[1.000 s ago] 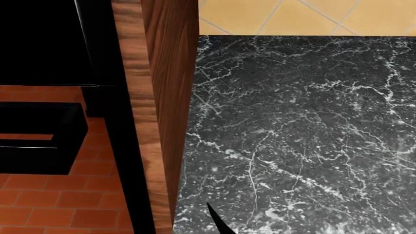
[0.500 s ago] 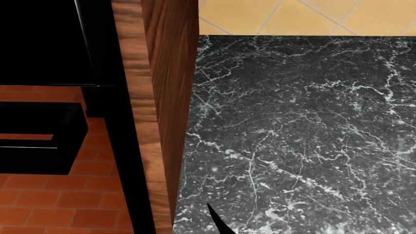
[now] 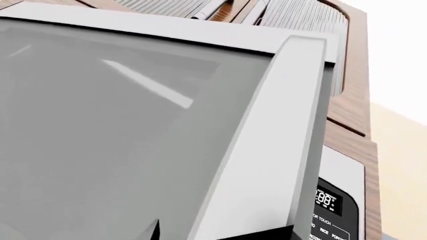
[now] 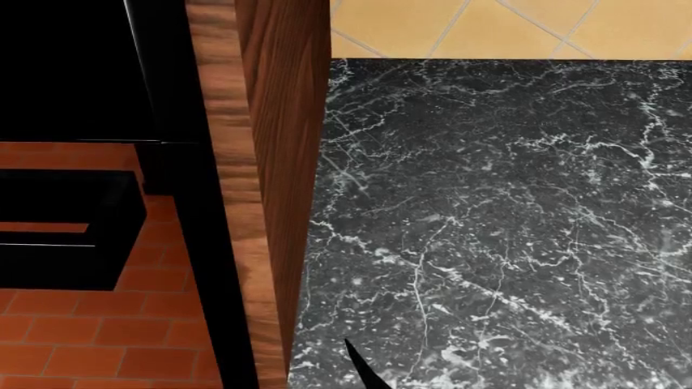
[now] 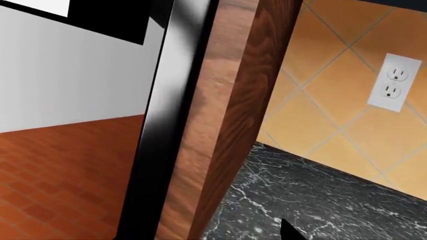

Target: Open the microwave door

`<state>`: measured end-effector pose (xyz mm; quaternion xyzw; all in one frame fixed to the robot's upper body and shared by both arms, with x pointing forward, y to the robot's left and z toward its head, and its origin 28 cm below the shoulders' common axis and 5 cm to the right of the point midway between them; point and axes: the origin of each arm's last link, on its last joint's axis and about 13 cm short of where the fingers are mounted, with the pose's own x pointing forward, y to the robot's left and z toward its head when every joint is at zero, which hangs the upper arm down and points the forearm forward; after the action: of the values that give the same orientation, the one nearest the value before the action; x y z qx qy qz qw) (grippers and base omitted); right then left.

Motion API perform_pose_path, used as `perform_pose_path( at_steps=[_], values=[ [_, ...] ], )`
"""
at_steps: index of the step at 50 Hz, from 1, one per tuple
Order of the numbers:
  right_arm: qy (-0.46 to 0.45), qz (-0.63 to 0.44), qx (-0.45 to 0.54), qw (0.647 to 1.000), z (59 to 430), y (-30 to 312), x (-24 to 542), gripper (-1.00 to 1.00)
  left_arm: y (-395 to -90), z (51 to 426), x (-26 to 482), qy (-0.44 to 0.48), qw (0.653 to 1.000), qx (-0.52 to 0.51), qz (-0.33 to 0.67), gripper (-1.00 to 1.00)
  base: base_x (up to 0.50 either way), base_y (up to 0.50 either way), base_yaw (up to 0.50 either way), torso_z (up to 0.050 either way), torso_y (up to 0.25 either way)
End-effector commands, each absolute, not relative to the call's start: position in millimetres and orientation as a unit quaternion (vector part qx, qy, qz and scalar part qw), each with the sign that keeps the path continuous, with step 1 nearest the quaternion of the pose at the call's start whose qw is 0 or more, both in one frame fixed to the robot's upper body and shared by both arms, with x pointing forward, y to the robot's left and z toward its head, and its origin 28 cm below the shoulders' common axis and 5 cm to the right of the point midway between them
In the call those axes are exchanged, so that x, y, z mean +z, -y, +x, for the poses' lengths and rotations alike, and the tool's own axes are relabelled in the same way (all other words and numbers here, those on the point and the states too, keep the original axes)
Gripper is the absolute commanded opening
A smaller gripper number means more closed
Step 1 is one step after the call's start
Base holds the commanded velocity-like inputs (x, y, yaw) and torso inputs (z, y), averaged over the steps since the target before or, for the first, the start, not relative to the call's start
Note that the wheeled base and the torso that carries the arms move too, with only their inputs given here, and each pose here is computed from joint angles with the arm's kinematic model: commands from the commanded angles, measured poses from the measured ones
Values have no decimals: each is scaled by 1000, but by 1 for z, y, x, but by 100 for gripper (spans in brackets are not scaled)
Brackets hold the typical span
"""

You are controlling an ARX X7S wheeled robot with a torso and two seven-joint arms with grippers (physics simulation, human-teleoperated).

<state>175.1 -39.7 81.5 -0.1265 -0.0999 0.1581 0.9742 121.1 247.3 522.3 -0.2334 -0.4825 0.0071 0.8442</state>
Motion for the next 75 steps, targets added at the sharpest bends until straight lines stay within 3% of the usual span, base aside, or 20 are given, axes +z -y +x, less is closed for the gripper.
perform_pose_path(
  at_steps=[1,8,9,34,47,75],
  values=[
    [99,-127,158,974,176,40,81,100,-211,78,489,574,791,-153,-146,-100,0,-6,-6,0,0],
    [99,-127,158,974,176,40,83,100,-211,77,488,574,792,-149,-146,-100,-1,-6,-6,0,0],
    [99,-126,158,974,176,40,84,100,-211,76,488,574,792,-148,-146,100,0,-6,0,0,0],
    [98,-128,156,975,176,41,80,100,-212,50,484,596,774,-163,-141,100,-2,-4,-3,0,1],
    [97,-128,157,974,177,40,80,100,-220,10,490,637,734,-177,-154,100,-3,-5,-3,0,4],
    [97,-129,157,974,177,40,79,100,-254,-30,462,668,684,-212,-202,100,-3,-6,-2,1,5]
  ],
)
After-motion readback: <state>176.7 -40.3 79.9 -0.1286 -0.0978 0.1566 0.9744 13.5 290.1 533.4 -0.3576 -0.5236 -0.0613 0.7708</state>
